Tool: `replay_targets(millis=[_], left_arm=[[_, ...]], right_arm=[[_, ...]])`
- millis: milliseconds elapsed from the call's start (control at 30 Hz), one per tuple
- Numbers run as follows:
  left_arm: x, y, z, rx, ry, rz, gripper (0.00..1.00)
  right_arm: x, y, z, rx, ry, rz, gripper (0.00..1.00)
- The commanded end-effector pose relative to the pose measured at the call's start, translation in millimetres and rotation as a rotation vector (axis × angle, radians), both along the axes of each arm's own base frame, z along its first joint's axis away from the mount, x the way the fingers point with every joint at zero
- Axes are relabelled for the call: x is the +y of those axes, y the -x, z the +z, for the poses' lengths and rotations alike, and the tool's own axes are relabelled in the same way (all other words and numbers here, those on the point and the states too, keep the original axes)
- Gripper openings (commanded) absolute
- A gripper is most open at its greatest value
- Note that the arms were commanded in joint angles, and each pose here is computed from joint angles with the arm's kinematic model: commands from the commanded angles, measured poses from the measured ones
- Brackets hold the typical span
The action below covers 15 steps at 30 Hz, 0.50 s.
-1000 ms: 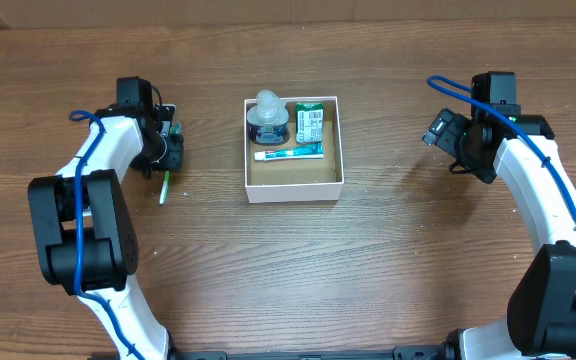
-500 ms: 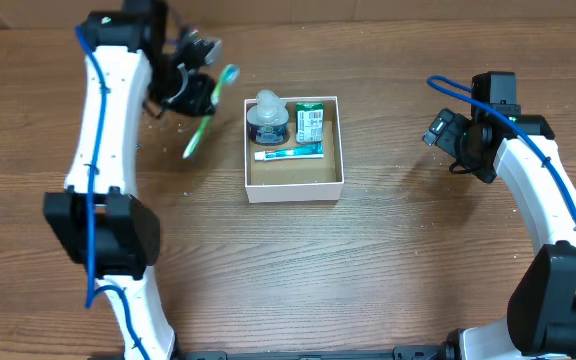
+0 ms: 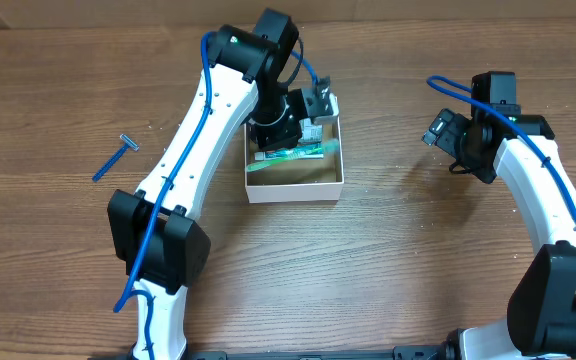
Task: Pack container
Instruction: 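Grasp the green toothbrush with the left gripper and place it in the box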
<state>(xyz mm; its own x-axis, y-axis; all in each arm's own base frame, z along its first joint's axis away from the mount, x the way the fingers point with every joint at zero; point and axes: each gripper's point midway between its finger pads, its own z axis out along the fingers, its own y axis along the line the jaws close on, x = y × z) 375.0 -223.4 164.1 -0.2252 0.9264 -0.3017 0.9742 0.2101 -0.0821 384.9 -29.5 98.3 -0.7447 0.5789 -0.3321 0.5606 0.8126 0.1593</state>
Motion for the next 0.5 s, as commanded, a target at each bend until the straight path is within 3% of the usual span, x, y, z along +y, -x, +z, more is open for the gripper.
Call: replay_targets(millis=[0,100,167,267,300,367,467], left_arm=[[6.7,-0.3,-27.7,0.006,-0.016,-0.052,0.2],[2.6,-7.2,-38.7,-0.015,-0.006,-0.039,0.3],[-2.0,-15.6,-21.7,-0.028,0.017,0.057,0.28],[-11.7,-5.4,12.8,-0.014,0.068,0.045,0.31],[-14.0,-3.8,28.8,-0.023,0.082,0.057,0.38],[-13.9,-2.3,52.7,-0.041,0.092,0.1,0.61],[5.9,-16.6,70.9,-0.109,0.016,0.266,0.76]], right_arm=[[-2.0,-6.8,5.8,-0.019,0.01,-0.004,1.0],[-2.1,-6.8,5.8,-0.019,0.01,-0.004,1.0],[-2.0,-6.8,5.8,-0.019,0.01,-0.004,1.0],[-2.1,-6.8,5.8,-0.019,0.01,-0.004,1.0],[-2.1,-6.8,5.8,-0.019,0.01,-0.004,1.0],[-2.1,-6.8,5.8,-0.019,0.01,-0.004,1.0],[-2.0,-6.8,5.8,-0.019,0.01,-0.004,1.0]])
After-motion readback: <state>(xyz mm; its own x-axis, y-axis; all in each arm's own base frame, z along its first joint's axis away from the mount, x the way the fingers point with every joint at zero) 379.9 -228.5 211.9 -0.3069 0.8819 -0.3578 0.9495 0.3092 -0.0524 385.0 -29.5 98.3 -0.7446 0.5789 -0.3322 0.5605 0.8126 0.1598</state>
